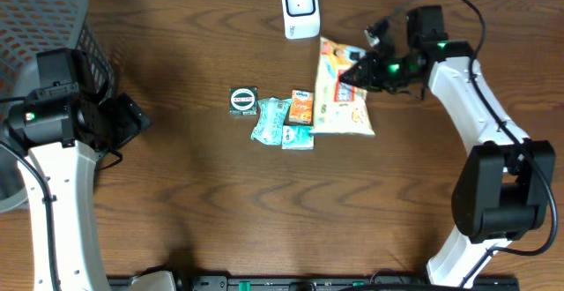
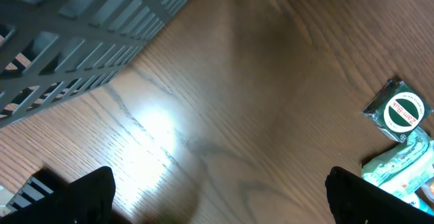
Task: Scan the item barcode
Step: 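Lift the snack bag up toward the scanner with the right gripper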
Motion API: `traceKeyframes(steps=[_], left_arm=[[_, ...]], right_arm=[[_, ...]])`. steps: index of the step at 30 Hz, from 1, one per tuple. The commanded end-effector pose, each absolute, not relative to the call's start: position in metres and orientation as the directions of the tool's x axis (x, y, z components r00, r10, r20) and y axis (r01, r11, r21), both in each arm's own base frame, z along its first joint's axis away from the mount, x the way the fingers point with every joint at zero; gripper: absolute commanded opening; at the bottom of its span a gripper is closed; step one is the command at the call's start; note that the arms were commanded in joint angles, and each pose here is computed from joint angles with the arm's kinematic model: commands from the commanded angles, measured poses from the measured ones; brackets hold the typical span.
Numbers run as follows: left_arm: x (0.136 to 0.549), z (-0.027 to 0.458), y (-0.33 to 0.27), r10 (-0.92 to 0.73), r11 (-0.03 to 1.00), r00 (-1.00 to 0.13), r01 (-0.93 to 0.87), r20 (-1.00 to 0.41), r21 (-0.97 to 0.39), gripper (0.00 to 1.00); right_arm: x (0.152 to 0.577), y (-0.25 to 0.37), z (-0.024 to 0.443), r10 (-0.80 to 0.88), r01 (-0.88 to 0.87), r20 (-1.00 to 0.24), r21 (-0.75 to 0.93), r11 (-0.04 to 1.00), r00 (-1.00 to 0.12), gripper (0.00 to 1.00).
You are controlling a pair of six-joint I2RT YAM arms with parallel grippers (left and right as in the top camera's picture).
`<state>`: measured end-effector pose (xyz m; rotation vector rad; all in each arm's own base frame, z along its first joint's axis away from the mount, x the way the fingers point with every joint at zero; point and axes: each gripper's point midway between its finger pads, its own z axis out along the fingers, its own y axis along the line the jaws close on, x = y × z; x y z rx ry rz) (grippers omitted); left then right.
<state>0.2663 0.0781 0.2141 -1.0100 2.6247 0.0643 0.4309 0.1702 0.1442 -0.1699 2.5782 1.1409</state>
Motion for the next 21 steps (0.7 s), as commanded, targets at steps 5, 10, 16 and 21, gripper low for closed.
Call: traceKeyframes(steps=[5, 10, 16, 21], left_arm=[[0.263, 0.214, 0.081, -0.650, 0.740, -0.688, -0.670, -0.321, -0.061, 0.97], [0.263, 0.214, 0.081, -0.650, 0.740, -0.688, -0.670, -0.321, -0.061, 0.97], [0.263, 0.214, 0.081, -0.650, 0.740, -0.688, -0.670, -0.321, -0.061, 0.97], [0.263, 0.214, 0.081, -0.650, 0.740, -0.688, -0.670, -0.321, -0.061, 0.98]], right_arm=[[0.480, 0.209, 0.196, 0.076, -0.396, -0.592, 0.622, 0.675, -0.802, 0.01], [0.521, 0.217, 0.233, 0.241, -0.368, -0.710, 0.588, 0.720, -0.662, 0.01], [0.548, 0.230, 0.284, 0.393, -0.426, -0.781, 0.603, 0.675, -0.485, 0.01], [0.578, 0.232, 0.276, 0.456, -0.402, -0.770, 0.628, 0.667, -0.446, 0.01]])
